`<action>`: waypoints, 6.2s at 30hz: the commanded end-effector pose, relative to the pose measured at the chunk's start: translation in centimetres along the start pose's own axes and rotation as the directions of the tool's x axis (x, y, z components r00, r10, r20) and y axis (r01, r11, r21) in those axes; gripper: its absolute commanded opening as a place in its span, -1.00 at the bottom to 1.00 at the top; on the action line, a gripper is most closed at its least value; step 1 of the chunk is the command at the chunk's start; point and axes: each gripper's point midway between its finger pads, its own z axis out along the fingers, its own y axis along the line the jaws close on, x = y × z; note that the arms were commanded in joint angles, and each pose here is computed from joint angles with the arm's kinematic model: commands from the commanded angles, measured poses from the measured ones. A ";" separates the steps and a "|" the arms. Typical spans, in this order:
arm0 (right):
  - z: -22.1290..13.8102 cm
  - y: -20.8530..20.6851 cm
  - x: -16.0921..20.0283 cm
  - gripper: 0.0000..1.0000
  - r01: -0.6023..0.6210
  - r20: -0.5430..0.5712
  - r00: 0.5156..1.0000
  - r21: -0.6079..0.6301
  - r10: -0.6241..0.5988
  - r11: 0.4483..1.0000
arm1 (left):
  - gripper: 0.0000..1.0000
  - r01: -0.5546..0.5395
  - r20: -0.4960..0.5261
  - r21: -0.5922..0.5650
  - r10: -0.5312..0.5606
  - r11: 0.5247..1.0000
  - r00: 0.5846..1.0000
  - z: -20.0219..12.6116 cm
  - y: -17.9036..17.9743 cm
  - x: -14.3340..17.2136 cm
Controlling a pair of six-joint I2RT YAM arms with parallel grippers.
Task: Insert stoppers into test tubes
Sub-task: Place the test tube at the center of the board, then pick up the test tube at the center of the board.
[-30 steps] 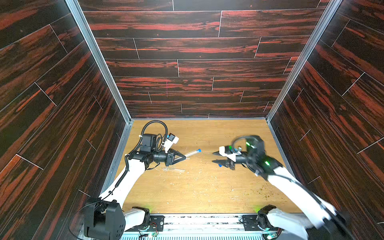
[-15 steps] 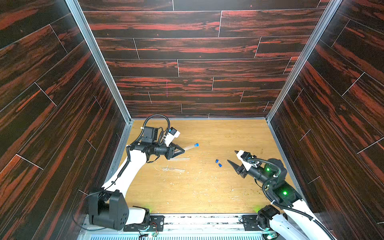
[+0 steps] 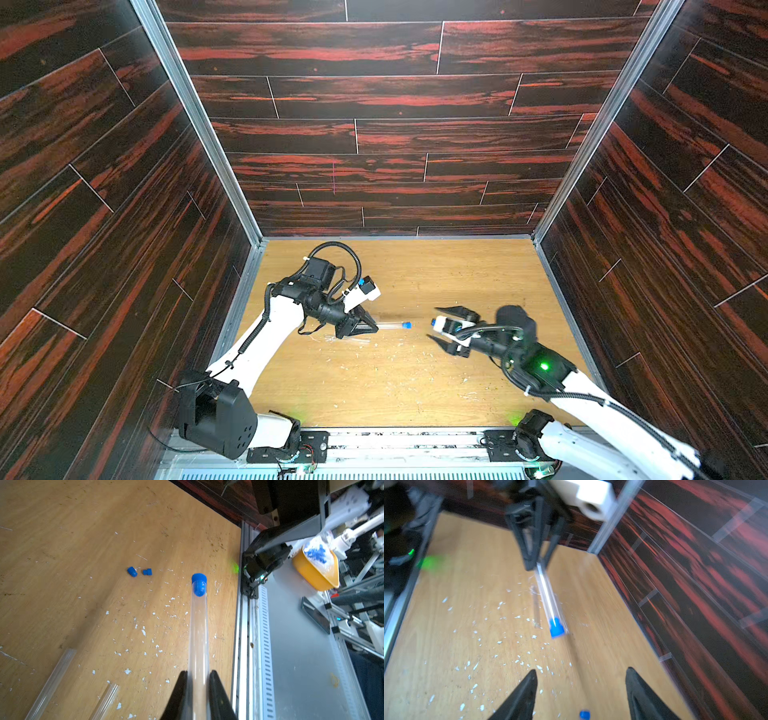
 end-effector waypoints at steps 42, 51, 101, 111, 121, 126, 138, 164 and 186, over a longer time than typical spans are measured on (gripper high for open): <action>6.2 3.2 0.7 -0.88 0.071 -0.109 0.990 -0.187 -0.092 0.980 | 0.58 0.010 0.082 -0.009 -0.009 1.000 0.997 -1.7 -1.7 -0.6; 5.6 0.5 4.2 -0.89 -0.140 -0.229 0.966 -0.088 0.117 0.986 | 1.00 0.186 0.234 -0.346 -0.107 0.920 0.966 -7.4 4.8 -0.1; 1.1 -7.6 34.6 -0.65 -0.629 -0.466 0.154 0.634 0.871 0.450 | 1.00 0.314 0.322 -0.588 -0.140 0.746 0.936 -11.5 10.1 3.8; 0.8 -8.0 33.9 -0.39 -0.627 -0.452 0.170 0.636 0.876 0.450 | 1.00 0.303 0.322 -0.591 -0.127 0.748 0.938 -11.5 10.0 3.7; 0.5 -8.9 32.6 -0.19 -0.623 -0.433 0.203 0.635 0.878 0.457 | 1.00 0.298 0.311 -0.598 -0.127 0.744 0.942 -11.6 10.0 4.1; 0.3 -9.5 30.1 -0.12 -0.622 -0.440 0.247 0.611 0.863 0.489 | 1.00 0.296 0.300 -0.604 -0.134 0.740 0.945 -11.5 10.2 4.7; -2.4 -12.4 21.9 0.31 -0.566 -0.333 0.441 0.618 0.834 0.546 | 1.00 0.283 0.287 -0.609 -0.127 0.741 0.950 -11.3 10.8 5.1; -2.6 -14.7 17.2 0.95 -0.587 -0.215 0.396 0.688 0.893 0.426 | 1.00 0.268 0.252 -0.641 -0.133 0.720 0.959 -11.5 11.5 5.8; 17.2 1.8 7.7 0.79 -0.669 -0.742 0.386 0.184 0.548 0.720 | 1.00 0.219 0.161 -0.906 -0.184 0.362 0.970 -18.5 15.1 9.7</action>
